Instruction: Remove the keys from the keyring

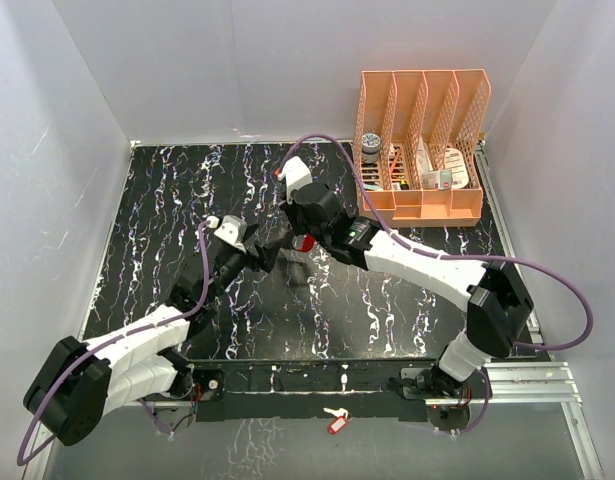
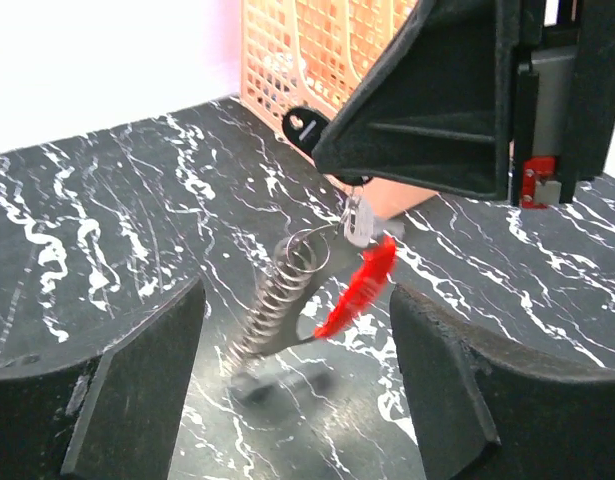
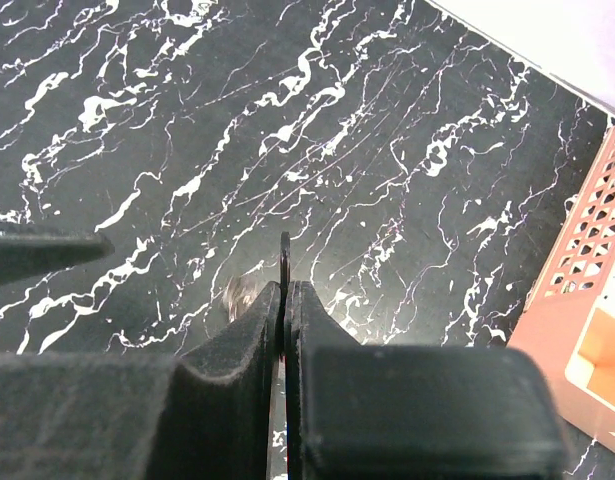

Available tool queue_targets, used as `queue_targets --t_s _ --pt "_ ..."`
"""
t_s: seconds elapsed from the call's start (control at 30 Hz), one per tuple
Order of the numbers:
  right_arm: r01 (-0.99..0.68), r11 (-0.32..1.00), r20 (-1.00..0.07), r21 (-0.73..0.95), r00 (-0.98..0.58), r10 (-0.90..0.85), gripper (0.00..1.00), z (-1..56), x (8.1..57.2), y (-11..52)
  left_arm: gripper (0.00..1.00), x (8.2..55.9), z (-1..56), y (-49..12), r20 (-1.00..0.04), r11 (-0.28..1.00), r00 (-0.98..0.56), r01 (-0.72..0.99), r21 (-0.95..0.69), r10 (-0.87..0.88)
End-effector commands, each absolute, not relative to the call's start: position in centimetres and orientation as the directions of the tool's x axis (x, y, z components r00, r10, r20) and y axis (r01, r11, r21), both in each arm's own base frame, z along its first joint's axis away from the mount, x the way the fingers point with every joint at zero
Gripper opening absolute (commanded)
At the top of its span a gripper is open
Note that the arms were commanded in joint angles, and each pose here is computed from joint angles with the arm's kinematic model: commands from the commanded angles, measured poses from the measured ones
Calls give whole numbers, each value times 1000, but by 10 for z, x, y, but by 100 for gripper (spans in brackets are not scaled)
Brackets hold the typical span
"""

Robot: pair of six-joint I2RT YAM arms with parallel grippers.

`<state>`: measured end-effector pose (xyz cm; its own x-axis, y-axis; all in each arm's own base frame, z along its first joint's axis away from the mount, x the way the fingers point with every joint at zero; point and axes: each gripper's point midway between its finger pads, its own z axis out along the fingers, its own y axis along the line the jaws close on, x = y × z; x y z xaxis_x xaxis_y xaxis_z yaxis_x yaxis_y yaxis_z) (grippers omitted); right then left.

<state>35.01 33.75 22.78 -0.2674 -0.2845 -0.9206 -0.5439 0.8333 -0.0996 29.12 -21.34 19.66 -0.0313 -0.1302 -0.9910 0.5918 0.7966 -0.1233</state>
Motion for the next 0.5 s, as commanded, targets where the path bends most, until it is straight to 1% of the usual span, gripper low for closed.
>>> queue_targets --t_s 0.0,0.13,0.23,0.47 --pt "-493 865 -971 -90 -149 -186 0 291 356 338 75 303 252 -200 -979 844 187 535 29 -84" --pt "-511 856 -984 -79 -99 -149 0 321 346 342 76 303 276 -207 -958 822 285 554 129 -42" --pt "-516 853 -990 -74 -68 -126 0 341 340 340 77 302 287 -212 -943 806 330 566 171 -32" --pt "-531 846 -998 -47 -12 -62 0 381 324 329 77 310 291 -206 -932 831 363 516 208 7"
